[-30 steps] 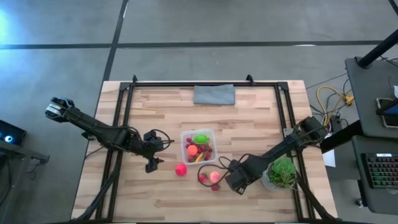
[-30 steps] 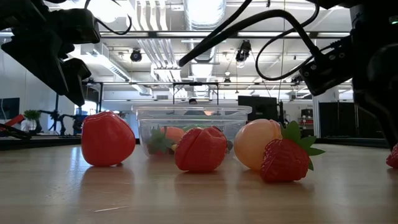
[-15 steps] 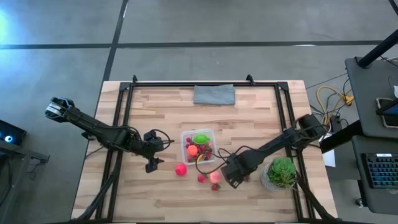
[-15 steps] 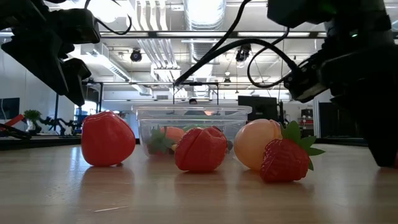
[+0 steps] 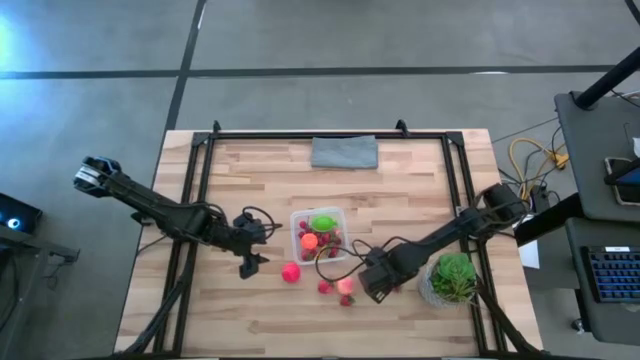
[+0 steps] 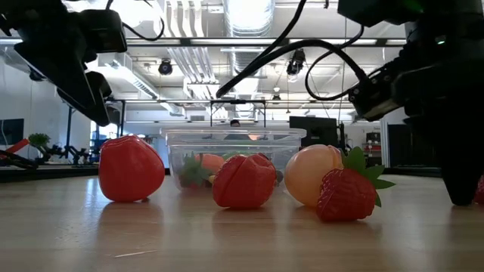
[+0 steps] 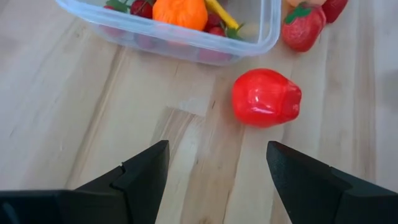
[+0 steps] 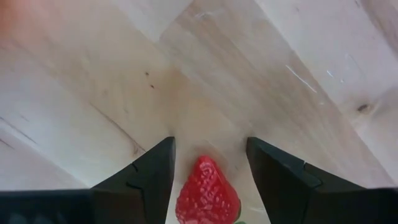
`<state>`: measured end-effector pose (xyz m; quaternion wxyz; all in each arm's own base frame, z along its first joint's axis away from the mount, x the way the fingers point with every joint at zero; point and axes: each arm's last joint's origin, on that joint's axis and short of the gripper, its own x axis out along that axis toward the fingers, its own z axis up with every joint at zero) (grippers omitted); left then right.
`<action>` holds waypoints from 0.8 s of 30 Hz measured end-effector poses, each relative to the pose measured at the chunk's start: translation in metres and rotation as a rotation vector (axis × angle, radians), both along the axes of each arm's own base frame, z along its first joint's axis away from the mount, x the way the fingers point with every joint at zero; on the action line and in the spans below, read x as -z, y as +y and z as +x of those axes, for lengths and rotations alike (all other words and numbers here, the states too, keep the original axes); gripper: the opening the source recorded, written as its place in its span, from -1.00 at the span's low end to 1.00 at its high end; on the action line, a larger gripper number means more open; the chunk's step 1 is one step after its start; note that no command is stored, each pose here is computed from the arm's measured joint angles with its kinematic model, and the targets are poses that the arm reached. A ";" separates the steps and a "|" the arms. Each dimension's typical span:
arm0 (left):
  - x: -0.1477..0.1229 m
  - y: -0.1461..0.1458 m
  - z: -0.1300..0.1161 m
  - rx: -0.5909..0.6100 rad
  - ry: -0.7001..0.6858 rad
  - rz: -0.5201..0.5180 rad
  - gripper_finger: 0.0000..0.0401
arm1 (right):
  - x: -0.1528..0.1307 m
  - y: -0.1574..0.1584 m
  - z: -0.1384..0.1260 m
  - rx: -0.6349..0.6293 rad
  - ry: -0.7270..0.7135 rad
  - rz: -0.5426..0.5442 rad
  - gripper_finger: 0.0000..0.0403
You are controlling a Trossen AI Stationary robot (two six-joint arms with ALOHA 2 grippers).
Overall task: Pick and placing Produce into tupperware
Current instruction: Put the red strawberry into the transparent container
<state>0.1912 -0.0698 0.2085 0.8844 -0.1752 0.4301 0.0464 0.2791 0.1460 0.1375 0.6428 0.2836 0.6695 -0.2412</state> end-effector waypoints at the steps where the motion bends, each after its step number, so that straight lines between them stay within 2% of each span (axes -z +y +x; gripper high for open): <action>1: 0.001 0.000 0.001 0.000 0.002 0.000 0.27 | -0.001 0.002 -0.001 -0.013 -0.005 0.001 -0.02; 11: 0.006 -0.003 0.008 -0.002 0.010 0.003 0.27 | -0.008 0.009 -0.017 -0.034 0.038 -0.026 -0.02; 24: 0.008 -0.007 0.017 0.006 0.023 0.000 0.27 | -0.005 0.015 -0.022 -0.068 0.033 -0.038 -0.03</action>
